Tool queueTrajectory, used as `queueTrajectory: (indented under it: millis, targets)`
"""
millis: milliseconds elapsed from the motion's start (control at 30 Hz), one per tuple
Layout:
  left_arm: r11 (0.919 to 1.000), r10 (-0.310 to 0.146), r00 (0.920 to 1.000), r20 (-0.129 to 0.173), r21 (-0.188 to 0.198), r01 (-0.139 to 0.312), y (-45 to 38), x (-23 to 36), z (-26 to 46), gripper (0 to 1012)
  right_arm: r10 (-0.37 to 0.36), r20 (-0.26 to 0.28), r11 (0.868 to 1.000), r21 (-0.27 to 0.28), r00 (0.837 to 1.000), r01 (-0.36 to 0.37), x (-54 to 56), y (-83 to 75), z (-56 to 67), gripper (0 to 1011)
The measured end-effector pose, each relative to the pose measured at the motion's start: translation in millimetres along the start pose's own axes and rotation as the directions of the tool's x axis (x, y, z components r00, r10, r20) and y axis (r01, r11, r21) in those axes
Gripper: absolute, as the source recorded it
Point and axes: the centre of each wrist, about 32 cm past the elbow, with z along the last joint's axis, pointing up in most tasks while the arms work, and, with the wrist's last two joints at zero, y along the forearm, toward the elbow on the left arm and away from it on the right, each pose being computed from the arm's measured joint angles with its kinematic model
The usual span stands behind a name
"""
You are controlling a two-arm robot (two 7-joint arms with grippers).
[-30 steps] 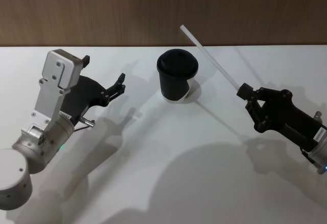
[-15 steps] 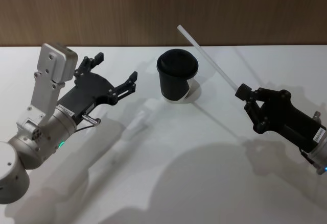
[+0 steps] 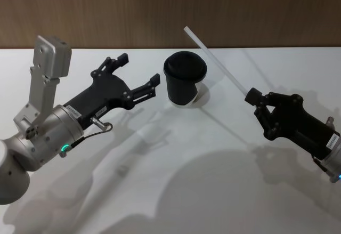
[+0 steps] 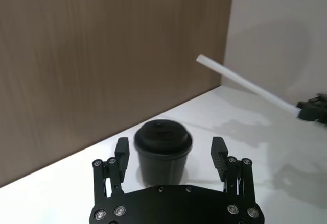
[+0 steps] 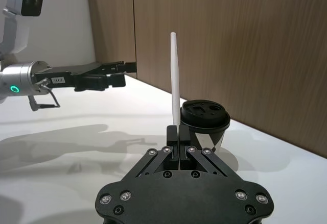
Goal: Pick up the straw with one hand, pass it to the other hand, and insert it into the cup.
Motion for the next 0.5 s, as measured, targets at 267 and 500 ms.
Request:
queueTrajectory:
  millis: [267,500]
  targets:
    - [0.9938,-0.106,0.9902,-0.091,-0.042,0.103,-4.9,5.6,-0.6,1003,0.001,-0.001,1.000,0.001,1.000,-0.001,-0.1,0.1,0.1,17]
    - [0.9785,-0.200,0.9604,-0.194,-0.089,0.186,-13.1,8.4,-4.7,1003,0.002,-0.001,1.000,0.001,1.000,-0.002,-0.1,0.1,0.1,17]
